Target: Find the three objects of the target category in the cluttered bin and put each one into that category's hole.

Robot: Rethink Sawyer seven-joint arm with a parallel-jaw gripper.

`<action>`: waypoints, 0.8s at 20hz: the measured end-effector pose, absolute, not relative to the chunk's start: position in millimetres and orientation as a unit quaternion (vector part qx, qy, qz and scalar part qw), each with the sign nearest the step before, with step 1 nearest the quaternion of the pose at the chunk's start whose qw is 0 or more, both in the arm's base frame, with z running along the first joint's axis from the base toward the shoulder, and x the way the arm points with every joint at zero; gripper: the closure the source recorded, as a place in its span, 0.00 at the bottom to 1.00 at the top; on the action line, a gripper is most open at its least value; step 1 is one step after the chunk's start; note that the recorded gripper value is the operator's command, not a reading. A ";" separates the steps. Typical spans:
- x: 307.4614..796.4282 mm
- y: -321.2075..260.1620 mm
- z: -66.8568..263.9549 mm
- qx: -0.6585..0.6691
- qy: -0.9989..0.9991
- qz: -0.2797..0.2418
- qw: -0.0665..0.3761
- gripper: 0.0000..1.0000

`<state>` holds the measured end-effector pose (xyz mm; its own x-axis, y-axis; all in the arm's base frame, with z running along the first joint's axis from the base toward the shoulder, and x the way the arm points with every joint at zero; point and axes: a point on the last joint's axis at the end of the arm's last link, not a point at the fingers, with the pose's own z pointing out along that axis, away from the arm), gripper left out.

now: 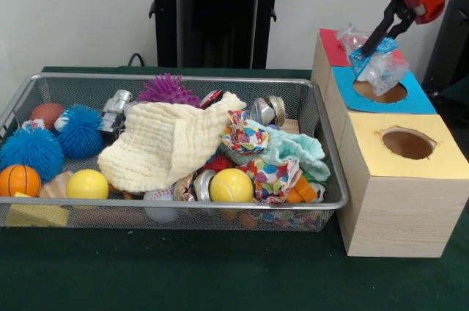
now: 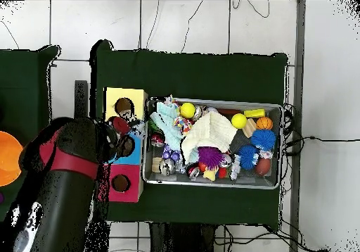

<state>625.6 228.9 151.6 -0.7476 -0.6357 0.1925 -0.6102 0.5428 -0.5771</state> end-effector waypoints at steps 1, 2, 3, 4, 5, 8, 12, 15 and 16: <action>624.0 229.7 148.3 -0.359 0.876 -0.322 0.018 1.00; 622.9 230.1 146.0 -0.362 0.874 -0.323 0.016 1.00; 622.2 230.4 144.7 -0.363 0.873 -0.324 0.015 1.00; 620.9 231.0 142.4 -0.366 0.872 -0.325 0.013 1.00; 618.6 231.9 138.3 -0.370 0.870 -0.326 0.010 1.00; 614.0 234.7 131.2 -0.377 0.867 -0.326 0.005 1.00; 606.5 242.0 122.7 -0.387 0.862 -0.327 -0.001 1.00; 600.7 247.5 116.3 -0.396 0.857 -0.328 -0.005 1.00; 598.8 249.0 113.9 -0.399 0.856 -0.329 -0.007 1.00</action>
